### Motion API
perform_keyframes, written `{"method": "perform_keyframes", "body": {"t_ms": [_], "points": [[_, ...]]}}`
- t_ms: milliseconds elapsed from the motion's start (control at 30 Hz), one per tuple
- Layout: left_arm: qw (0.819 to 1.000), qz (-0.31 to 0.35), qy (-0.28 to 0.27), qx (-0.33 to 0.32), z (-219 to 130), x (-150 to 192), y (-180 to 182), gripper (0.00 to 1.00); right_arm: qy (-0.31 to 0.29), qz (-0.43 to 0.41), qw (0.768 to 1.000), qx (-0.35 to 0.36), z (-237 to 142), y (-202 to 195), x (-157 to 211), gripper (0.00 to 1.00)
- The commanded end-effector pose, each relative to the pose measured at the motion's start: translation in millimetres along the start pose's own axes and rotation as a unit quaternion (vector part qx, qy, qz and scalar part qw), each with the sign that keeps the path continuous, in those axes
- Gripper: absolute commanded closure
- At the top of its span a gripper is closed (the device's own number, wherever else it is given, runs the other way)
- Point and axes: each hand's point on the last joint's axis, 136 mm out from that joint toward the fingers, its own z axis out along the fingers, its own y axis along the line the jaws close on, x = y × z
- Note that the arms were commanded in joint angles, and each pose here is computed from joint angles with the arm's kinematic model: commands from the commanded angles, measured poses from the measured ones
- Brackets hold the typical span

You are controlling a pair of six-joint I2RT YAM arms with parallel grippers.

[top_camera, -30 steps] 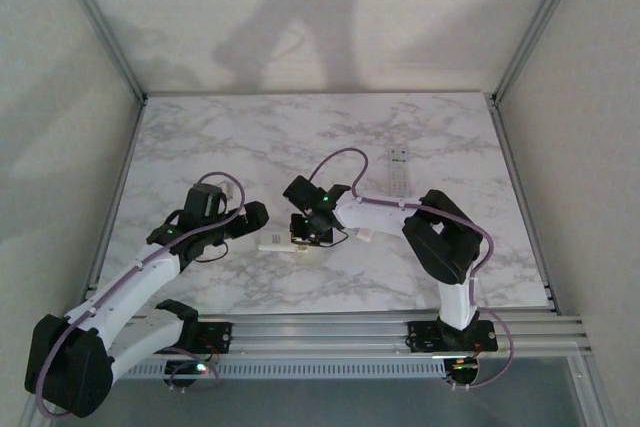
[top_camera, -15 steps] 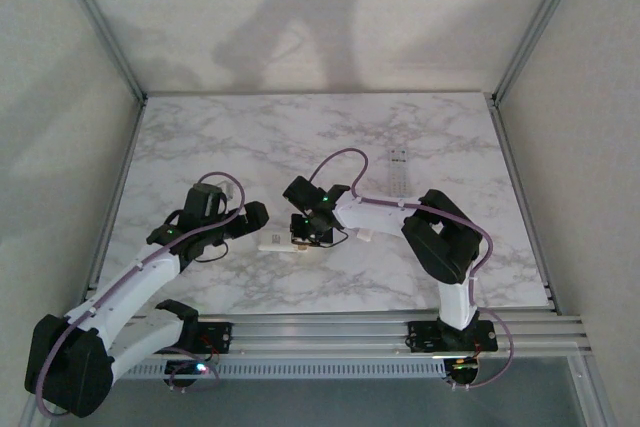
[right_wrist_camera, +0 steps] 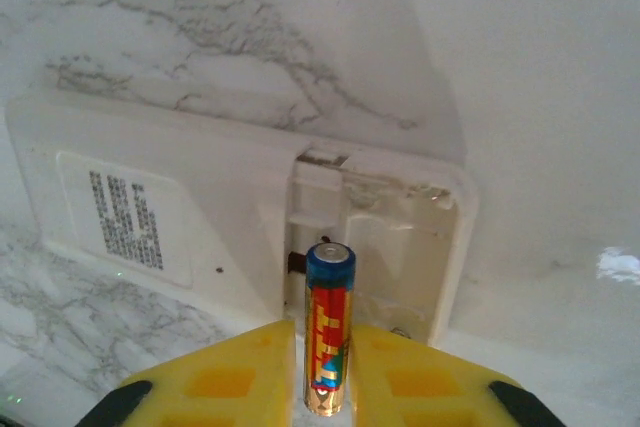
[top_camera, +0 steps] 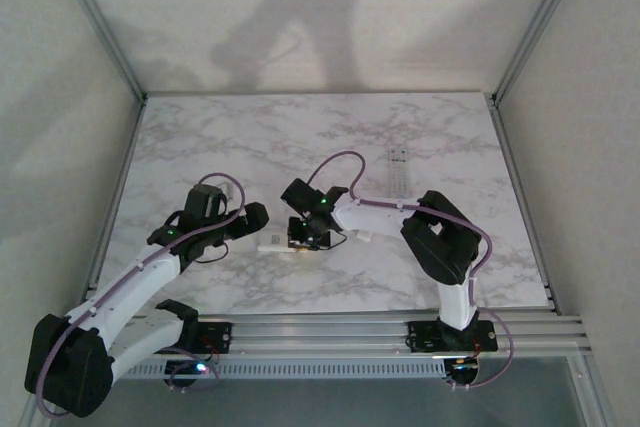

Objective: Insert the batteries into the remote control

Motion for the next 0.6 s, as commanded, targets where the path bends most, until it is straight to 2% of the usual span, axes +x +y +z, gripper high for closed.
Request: {"method": "perform_keyframes", "body": {"t_ms": [0, 300, 567], "points": [[1.000, 0.007, -0.010, -0.001, 0, -3, 2, 0.00, 0.015, 0.001, 1.000, 0.002, 6, 0, 8, 0.79], [1.000, 0.004, -0.007, 0.000, 2, -2, 3, 0.01, 0.002, -0.006, 0.999, 0.036, 4, -11, 5, 0.82], [1.000, 0.004, -0.006, -0.001, 2, -2, 3, 0.01, -0.004, -0.012, 0.999, 0.038, -2, -10, 3, 0.75]]}}
